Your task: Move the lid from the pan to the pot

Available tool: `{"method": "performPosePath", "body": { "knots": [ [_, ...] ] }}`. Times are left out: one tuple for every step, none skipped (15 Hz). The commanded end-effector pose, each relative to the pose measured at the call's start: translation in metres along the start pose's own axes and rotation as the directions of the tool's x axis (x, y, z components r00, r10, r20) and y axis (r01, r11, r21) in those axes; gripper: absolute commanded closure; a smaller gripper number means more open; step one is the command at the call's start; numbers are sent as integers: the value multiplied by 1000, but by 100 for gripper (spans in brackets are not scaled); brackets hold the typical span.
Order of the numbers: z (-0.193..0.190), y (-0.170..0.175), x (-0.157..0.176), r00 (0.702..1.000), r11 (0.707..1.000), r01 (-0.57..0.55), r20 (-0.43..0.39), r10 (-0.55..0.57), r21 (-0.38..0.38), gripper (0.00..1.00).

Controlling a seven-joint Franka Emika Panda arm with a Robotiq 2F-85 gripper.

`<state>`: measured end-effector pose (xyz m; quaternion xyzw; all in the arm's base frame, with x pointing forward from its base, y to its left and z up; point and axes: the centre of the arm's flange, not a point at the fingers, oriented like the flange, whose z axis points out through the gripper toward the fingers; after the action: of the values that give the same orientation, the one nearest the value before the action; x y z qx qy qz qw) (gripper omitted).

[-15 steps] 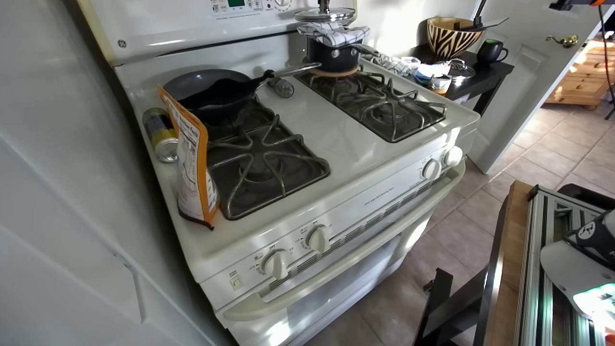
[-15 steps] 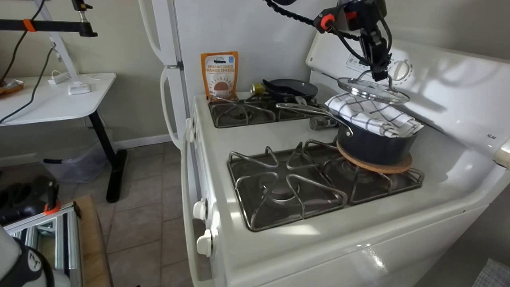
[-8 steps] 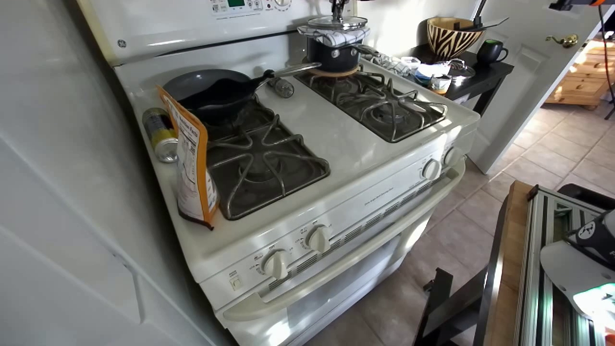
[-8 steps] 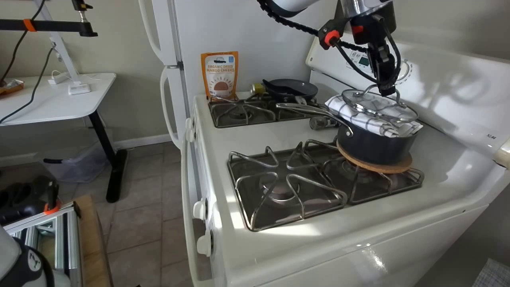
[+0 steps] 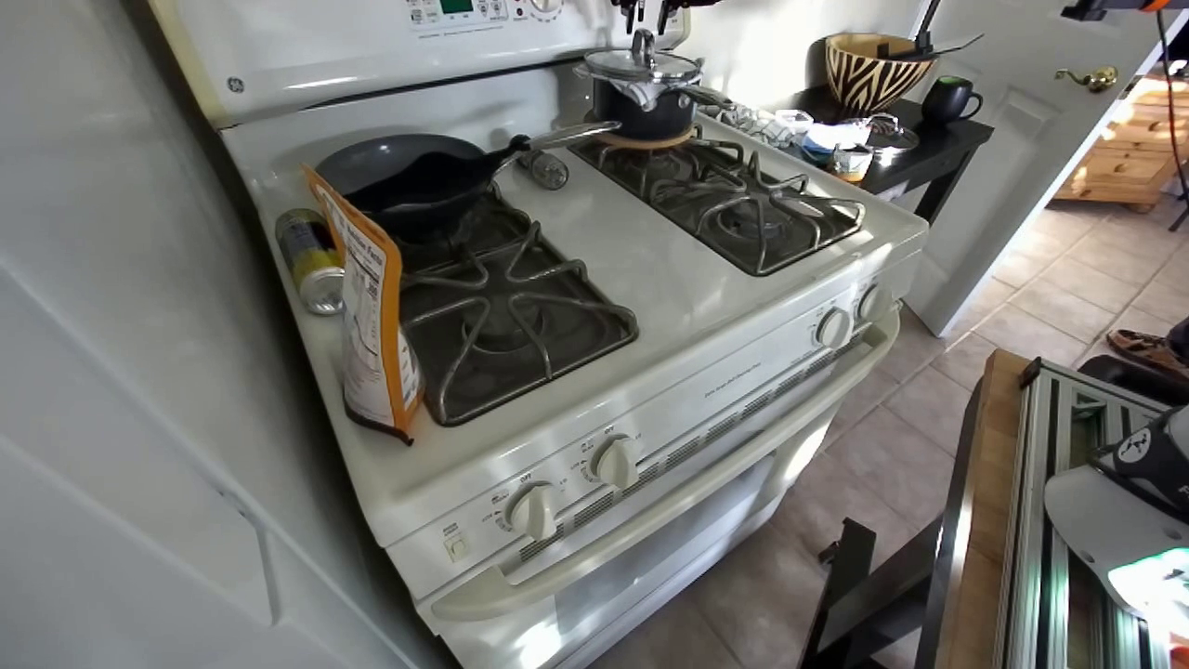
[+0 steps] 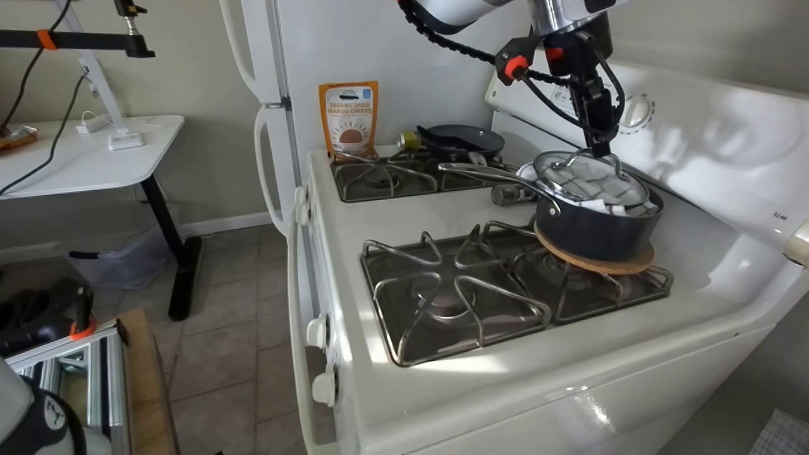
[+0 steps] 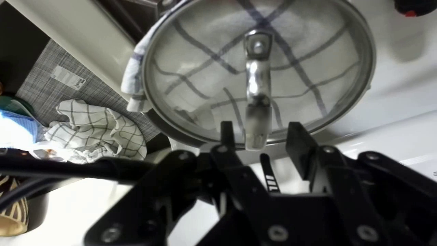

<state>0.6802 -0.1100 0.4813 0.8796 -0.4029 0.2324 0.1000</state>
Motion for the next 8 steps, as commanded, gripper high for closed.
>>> {"method": "performPosePath", "body": {
  "knots": [
    [-8, -7, -15, 999, 999, -37, -25, 37, 23, 26],
    [-16, -11, -17, 999, 998, -18, -33, 20, 55, 26],
    [-24, -15, -19, 999, 996, 17, -43, -13, 93, 23],
    [-34, -22, -21, 996, 988, 72, -56, -65, 139, 19],
    [-43, -28, -23, 991, 976, 125, -76, -113, 178, 13],
    [-53, -34, -26, 980, 959, 183, -115, -161, 218, 5],
    [-61, -36, -27, 969, 942, 228, -154, -194, 247, 0],
    [-69, -39, -28, 956, 921, 270, -192, -221, 283, 0]
  ]
}}
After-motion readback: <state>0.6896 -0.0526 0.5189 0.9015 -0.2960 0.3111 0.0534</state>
